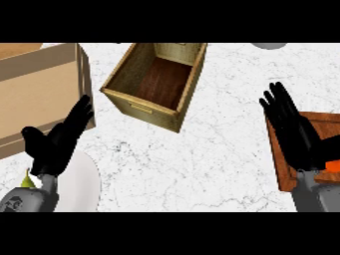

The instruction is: Pick the squash from the cutting board and place it in the basket

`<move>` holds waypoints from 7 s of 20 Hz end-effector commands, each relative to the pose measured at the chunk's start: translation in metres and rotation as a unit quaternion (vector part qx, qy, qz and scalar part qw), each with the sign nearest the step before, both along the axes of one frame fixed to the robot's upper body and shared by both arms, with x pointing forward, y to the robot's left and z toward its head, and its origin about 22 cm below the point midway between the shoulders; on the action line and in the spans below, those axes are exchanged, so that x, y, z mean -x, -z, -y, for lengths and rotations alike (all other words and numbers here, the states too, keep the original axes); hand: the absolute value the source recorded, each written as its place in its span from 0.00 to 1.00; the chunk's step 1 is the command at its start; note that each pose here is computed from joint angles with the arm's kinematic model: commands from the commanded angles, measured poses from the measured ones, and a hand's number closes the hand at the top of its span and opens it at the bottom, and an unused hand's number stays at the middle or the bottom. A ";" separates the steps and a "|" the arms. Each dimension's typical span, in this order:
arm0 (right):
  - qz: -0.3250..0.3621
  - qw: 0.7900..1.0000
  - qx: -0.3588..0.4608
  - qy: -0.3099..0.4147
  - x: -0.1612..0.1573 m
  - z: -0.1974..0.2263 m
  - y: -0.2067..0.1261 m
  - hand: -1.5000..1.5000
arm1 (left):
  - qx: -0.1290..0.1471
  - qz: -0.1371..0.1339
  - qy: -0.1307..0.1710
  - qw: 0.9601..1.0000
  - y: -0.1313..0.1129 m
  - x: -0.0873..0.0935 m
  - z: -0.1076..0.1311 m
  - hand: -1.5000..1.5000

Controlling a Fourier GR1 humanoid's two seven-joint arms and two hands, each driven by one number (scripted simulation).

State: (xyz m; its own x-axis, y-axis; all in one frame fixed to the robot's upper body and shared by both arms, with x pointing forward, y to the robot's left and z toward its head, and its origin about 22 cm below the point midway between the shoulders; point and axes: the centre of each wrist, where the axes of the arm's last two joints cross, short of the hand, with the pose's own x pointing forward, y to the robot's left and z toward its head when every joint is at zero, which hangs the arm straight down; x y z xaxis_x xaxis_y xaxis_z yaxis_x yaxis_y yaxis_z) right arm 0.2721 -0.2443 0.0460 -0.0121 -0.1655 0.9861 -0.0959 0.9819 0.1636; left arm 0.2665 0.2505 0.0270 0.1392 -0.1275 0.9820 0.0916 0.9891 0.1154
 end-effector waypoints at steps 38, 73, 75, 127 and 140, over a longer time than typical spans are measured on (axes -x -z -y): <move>0.082 0.578 0.665 -0.466 0.002 0.058 -0.262 0.00 | -0.136 0.176 0.023 0.975 -0.049 -0.028 -0.035 0.50; 0.075 0.493 0.718 -0.485 -0.050 0.104 -0.061 0.00 | -0.142 0.161 0.021 0.976 -0.061 -0.020 -0.050 0.50; 0.090 0.491 0.719 -0.483 -0.056 0.083 -0.076 0.00 | -0.138 0.163 0.012 0.977 -0.057 -0.012 -0.044 0.50; -0.099 0.650 0.742 -0.129 -0.094 0.135 -0.021 1.00 | -0.145 0.155 -0.005 0.977 -0.042 -0.017 -0.052 0.50; 0.089 0.832 0.516 0.181 -0.128 0.021 -0.176 1.00 | -0.141 0.153 -0.007 0.978 -0.046 -0.017 -0.056 0.50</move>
State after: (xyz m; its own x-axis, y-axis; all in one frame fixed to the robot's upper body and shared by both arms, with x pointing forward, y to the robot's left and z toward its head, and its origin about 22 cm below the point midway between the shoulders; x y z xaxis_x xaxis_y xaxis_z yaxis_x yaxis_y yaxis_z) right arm 0.4039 -0.2936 0.1787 0.0811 0.9078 0.4115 0.1852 0.3919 -0.9012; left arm 0.2845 0.3028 0.0701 -0.1589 -0.3998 0.9027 -0.0030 0.9145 0.4045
